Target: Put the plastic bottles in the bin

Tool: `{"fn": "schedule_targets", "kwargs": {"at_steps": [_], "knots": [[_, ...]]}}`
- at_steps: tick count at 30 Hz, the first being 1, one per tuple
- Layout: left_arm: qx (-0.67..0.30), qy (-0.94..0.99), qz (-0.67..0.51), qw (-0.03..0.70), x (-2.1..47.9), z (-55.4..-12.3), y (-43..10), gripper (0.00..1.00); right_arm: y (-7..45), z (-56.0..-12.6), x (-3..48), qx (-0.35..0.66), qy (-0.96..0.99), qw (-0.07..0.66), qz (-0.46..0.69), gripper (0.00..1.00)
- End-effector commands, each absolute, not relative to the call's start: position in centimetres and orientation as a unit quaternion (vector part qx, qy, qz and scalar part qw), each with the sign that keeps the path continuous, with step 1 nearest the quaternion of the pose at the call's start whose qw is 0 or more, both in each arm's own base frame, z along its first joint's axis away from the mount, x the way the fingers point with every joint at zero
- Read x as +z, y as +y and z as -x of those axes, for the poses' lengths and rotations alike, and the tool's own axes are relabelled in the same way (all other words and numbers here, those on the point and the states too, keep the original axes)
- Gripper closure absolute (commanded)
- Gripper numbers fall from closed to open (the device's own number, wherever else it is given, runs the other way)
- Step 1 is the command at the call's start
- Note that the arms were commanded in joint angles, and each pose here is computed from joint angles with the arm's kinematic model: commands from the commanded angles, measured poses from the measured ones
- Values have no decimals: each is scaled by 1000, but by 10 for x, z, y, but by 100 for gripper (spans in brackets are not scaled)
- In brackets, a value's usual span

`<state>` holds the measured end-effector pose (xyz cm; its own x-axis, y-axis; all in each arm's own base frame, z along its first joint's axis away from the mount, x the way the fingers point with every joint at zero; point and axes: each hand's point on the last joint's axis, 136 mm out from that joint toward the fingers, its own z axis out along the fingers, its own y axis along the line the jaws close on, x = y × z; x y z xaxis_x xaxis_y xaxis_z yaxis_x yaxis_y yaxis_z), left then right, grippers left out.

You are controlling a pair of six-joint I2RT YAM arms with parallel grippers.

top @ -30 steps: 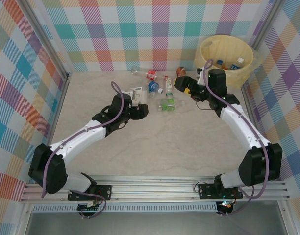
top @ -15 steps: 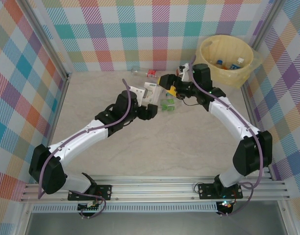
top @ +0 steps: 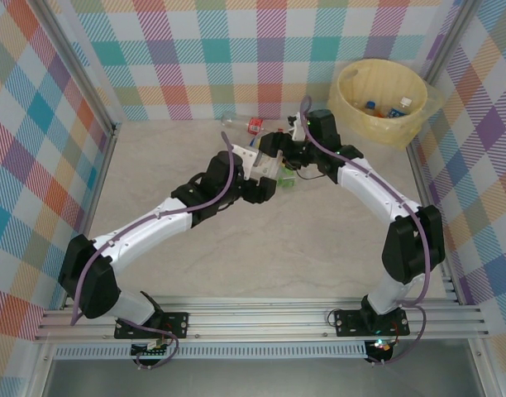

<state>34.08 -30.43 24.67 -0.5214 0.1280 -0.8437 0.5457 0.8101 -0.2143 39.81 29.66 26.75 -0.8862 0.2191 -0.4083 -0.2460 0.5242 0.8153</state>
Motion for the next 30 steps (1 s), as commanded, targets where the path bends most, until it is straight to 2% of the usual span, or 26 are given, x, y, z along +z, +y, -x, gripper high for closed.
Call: {"fn": "schedule_targets", "kwargs": {"at_steps": [1, 4, 10, 16, 20, 25, 30], "knots": [[-250, 825, -212, 461, 264, -341, -314, 37, 301, -401, 277, 490, 832, 259, 21, 34], [-250, 826, -210, 460, 263, -340, -314, 37, 300, -401, 278, 489, 829, 271, 27, 41], [-253, 830, -207, 451, 259, -339, -316, 34, 300, -399, 282, 494, 823, 277, 37, 46], [-260, 833, -210, 441, 257, -340, -320, 16, 294, -401, 285, 476, 824, 305, 45, 50], [-293, 819, -214, 444, 270, -332, -325, 1, 289, -405, 287, 455, 827, 326, 49, 51], [-339, 790, -196, 472, 301, -323, -320, 0, 275, -412, 294, 414, 831, 368, 53, 53], [-356, 761, -118, 530, 334, -322, -283, 0, 257, -418, 311, 363, 830, 418, 63, 53]]}}
